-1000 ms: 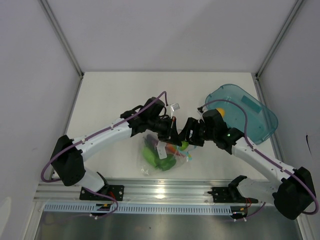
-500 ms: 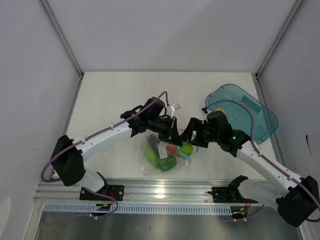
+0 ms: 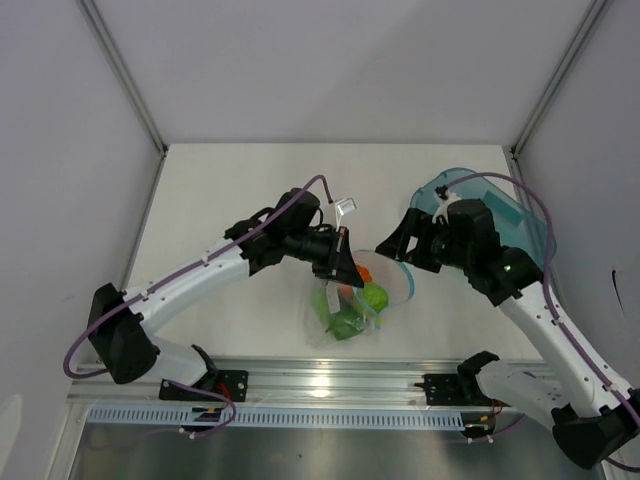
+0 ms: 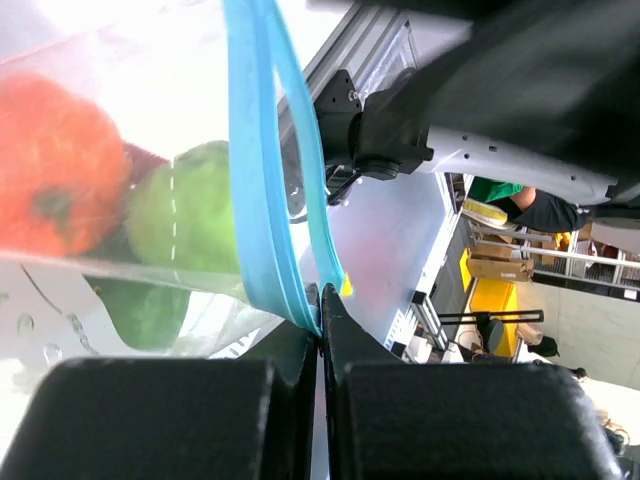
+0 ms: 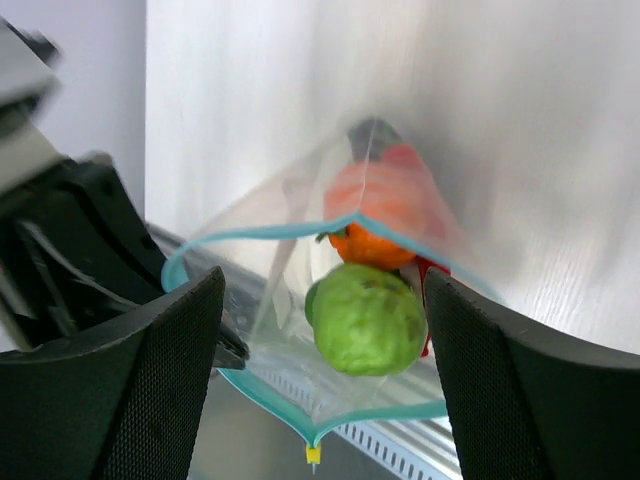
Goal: Place the food in the zip-top bag and seal the zipper
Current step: Place the fake fruit in the zipper food storage bag, then pick up the fake fruit from the bin.
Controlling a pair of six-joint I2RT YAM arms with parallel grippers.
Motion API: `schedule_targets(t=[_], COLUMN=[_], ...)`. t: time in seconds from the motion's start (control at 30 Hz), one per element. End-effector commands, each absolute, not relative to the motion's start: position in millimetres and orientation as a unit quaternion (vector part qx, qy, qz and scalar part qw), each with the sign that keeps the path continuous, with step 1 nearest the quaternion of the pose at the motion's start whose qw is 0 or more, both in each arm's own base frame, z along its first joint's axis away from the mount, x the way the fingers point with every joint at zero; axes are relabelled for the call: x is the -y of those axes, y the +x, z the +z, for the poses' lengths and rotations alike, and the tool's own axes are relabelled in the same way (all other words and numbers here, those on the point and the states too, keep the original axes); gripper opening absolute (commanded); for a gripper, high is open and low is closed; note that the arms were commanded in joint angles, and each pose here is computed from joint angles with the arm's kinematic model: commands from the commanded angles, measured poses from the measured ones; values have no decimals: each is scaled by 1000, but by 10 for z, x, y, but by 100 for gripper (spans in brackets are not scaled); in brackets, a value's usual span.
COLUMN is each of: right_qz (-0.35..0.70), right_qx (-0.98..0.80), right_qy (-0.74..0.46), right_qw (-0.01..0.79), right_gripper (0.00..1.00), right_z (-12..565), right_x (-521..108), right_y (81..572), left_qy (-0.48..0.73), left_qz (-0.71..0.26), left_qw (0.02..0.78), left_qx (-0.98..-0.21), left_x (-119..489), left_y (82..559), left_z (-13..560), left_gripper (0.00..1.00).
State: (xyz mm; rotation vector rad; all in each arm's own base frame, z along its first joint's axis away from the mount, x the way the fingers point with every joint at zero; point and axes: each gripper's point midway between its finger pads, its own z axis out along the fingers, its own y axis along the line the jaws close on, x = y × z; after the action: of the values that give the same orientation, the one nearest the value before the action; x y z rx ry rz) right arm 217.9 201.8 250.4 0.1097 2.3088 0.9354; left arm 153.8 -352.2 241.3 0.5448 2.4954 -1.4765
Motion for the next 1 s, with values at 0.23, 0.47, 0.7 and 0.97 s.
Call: schedule_targets(t=[0.23, 0.47, 0.7, 0.97], right_qz=[237, 136, 132, 125], right_qx=[-874, -894, -901, -913], right_qy=[122, 213, 276, 288], right_qw=[406, 369, 307, 261], right_gripper=[79, 76, 68, 69], right_z=[2864, 2148, 1450, 931], right_x=[-1010, -381, -156, -192], right_y=[2967, 3715, 4257, 4534], left_qy=[195, 196, 192, 192], left_qz=[-526, -521, -516, -513], left_qw=[126, 130, 124, 114], left_qx=[-818, -820, -825, -829], left_x=[3516, 3463, 3431, 3446], left_y=[1514, 1491, 1483, 1495], left_z=[2798, 2804, 2720, 2625], left_gripper=[1, 1, 1, 1])
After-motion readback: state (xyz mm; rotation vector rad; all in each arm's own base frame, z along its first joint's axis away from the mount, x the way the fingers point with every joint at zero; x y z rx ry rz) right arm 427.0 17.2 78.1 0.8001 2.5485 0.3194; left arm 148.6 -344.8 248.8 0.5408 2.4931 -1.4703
